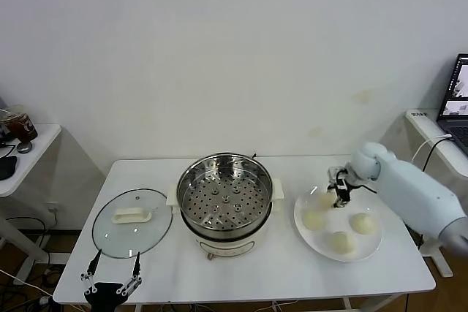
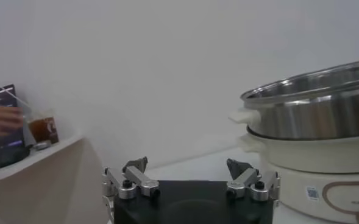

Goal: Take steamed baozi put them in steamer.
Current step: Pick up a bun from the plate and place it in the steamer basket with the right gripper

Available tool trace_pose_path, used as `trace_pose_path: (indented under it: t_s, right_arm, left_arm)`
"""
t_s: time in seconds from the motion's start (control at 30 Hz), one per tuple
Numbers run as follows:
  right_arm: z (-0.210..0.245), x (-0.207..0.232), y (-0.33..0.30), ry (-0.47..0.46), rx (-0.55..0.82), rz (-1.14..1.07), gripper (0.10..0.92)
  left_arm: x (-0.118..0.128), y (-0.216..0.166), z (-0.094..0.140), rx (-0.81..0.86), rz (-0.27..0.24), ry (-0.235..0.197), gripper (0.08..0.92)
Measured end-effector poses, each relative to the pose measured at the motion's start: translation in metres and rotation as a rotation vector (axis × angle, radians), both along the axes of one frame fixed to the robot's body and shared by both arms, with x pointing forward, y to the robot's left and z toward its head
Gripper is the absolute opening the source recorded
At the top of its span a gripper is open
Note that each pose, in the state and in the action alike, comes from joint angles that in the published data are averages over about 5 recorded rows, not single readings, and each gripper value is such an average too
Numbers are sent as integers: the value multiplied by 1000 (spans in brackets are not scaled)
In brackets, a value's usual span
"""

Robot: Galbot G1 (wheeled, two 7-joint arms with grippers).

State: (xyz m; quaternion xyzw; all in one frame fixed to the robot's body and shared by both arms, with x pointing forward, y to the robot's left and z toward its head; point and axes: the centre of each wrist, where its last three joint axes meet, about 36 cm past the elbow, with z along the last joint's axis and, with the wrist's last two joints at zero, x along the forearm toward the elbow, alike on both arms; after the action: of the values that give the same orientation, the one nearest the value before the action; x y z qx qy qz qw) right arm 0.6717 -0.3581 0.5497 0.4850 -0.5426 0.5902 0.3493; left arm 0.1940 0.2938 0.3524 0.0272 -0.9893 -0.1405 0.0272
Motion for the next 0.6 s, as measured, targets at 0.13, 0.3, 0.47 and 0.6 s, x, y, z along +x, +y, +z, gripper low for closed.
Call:
trace_pose_path:
  t_s: [0.13,0.3,0.47,0.6]
  right_arm:
    - [53,7,14,-50,28,80,560]
    - [117,14,50,-114,65,223,564]
    - [150,17,104,-141,78,393,569]
    - [154,18,157,-139,68,547,574]
  left_arm:
    - [2,1,3,-1,-4,-12,823]
    - [4,4,6,6,-7,-26,823]
    - [4,8,6,13,-4,-37,823]
    - [4,10,6,17,3,-40,823]
